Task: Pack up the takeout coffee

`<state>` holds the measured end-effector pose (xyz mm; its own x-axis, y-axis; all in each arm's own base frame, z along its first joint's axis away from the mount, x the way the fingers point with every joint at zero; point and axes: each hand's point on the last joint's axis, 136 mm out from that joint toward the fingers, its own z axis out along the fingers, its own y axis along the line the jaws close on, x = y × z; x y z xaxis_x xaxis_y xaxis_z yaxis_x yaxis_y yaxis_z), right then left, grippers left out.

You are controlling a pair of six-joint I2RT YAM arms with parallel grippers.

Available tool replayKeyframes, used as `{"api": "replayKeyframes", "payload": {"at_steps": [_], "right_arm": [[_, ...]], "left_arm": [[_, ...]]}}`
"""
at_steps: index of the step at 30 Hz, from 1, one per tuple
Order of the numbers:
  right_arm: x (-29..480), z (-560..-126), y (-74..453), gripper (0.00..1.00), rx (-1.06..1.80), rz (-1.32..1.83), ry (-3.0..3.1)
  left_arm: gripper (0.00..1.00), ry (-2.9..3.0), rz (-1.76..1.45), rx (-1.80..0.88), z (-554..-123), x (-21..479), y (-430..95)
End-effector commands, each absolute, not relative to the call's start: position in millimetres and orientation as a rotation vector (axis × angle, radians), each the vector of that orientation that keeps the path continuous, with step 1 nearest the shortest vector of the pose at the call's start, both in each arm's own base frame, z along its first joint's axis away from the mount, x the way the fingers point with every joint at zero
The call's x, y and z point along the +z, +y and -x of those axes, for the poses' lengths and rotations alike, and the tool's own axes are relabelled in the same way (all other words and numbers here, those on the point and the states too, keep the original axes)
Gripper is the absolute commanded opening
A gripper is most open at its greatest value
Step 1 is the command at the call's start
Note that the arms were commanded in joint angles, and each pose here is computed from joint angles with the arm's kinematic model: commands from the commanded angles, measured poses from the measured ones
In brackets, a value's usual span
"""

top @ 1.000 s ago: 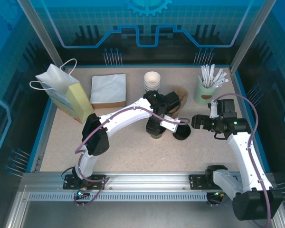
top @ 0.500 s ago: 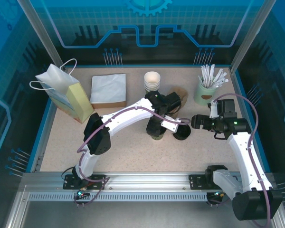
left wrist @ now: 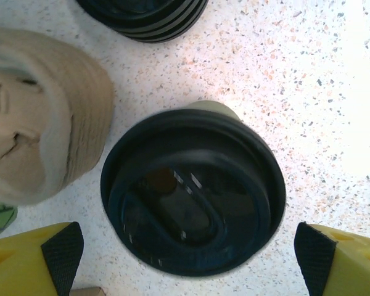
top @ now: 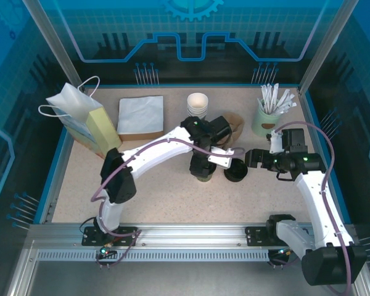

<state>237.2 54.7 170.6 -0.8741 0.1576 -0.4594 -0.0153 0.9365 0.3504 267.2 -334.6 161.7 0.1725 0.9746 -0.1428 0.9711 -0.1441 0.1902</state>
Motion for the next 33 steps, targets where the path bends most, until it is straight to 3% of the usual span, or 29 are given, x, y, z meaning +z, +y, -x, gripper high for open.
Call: {"api": "replayKeyframes", "payload": {"at_steps": [1,6,11,25,33], "right_arm": [[179.3,-241.0,71.3,0.93,0.626,-0.062,2.568],[184.4,-244.4,90.8,0.85,0.76,-0.045,2.565],[180.5,-246.4,120.2,0.82,0.825,0.031,2.603],[162.9,-250.7,182.8,0.77,0.861,0.194,2.73],[151.1,-250.7,196.4,0.71,0.853,0.221,2.783]], "left_arm": [[0.92,1.898,-2.027,-0.074,-262.3,197.5,-327.1],[0.91,1.951,-1.792,-0.085,-262.5,214.9,-312.5],[0.87,2.189,-1.36,-0.153,-273.9,228.8,-296.1],[0.76,2.582,-0.267,-0.915,-291.1,192.6,-275.0],[0.71,2.639,-0.212,-1.084,-295.3,169.3,-296.8]]}}
